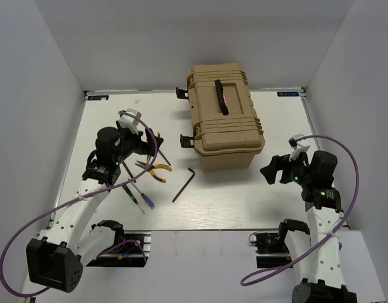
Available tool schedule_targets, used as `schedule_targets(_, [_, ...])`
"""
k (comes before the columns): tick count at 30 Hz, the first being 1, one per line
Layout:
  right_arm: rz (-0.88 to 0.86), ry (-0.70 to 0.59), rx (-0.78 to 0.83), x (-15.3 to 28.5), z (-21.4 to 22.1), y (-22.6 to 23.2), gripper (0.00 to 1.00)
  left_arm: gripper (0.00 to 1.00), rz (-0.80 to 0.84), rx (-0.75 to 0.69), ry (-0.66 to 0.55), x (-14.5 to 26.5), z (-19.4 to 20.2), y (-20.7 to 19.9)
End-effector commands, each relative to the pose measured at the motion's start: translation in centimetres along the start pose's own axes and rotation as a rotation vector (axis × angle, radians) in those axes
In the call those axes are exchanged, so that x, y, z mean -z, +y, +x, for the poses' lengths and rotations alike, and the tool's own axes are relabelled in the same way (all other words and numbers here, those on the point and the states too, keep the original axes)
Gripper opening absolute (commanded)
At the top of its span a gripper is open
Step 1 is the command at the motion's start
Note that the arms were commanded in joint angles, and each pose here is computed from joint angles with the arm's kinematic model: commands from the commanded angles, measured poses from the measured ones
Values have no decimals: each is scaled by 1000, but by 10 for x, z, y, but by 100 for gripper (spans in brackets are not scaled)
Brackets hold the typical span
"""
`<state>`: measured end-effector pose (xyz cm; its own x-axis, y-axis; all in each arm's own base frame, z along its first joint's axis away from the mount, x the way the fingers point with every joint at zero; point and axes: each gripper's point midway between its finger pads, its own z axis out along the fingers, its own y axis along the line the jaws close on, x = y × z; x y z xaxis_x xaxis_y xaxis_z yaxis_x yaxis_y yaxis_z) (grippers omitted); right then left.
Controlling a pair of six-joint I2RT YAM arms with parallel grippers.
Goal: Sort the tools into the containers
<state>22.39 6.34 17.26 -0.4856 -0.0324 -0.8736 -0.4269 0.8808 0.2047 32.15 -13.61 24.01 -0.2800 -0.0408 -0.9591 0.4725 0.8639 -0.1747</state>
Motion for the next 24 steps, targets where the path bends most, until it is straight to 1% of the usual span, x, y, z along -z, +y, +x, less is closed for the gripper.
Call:
schedule_targets(1, [-35,-45,48,7,-20,9,91,100,16,-10,1,0,1,-1])
schedule_targets(3, [-54,-30,66,8,-15,12,91,100,16,-10,1,0,1,-1])
schedule_targets(4, [-77,-38,108,10,-17,15,91,100,16,-10,1,0,1,-1])
schedule_targets(5, [-93,-10,103,11,-10,18,91,100,16,-10,1,0,1,-1])
schedule_targets(7, [-156,-32,230,18,-15,30,91,100,16,-10,1,0,1,-1])
schedule_targets(8, [-168,-33,250,21,-16,32,89,100,16,-10,1,0,1,-1])
schedule_targets(10, [-198,-25,254,33,-31,43,63,100,16,-10,1,1,-1,-2])
schedule_targets(11, [-210,-14,245,37,-34,47,36,100,15,3,10,-1,2,-1])
schedule_targets(12, [-221,-41,267,47,-52,55,18,100,15,14,10,-1,2,-2])
schedule_targets(13, [-228,-46,255,49,-69,56,0,100,14,18,22,-3,5,-1])
schedule_targets(14, [-239,-83,278,57,-90,63,0,96,27,15,13,-3,0,-4])
schedule_targets(15, [-250,-83,259,59,-97,66,0,83,48,19,28,-5,5,-6])
schedule_targets(16, [-280,-87,243,55,-113,65,0,74,58,21,34,-8,4,-8])
schedule_targets(17, [-292,-106,256,57,-127,69,0,62,67,21,35,-8,4,-9])
schedule_targets(18, [-301,-87,192,50,-131,66,21,45,89,34,50,-9,8,-12])
schedule_targets(19, [-310,-118,213,46,-144,66,27,22,90,31,40,-9,3,-13])
schedule_targets(20, [-325,-129,222,43,-160,68,35,16,91,37,49,-11,6,-11])
schedule_targets(21, [-344,-117,172,32,-167,67,54,13,90,40,58,-10,8,-11])
schedule_targets(22, [-331,-138,186,29,-182,66,54,20,88,44,68,-12,11,-10])
schedule_targets(23, [-331,-96,124,9,-189,60,54,35,88,44,68,-12,11,-10])
schedule_targets(24, [-321,-86,127,-1,-193,61,56,52,88,53,68,-12,11,-10])
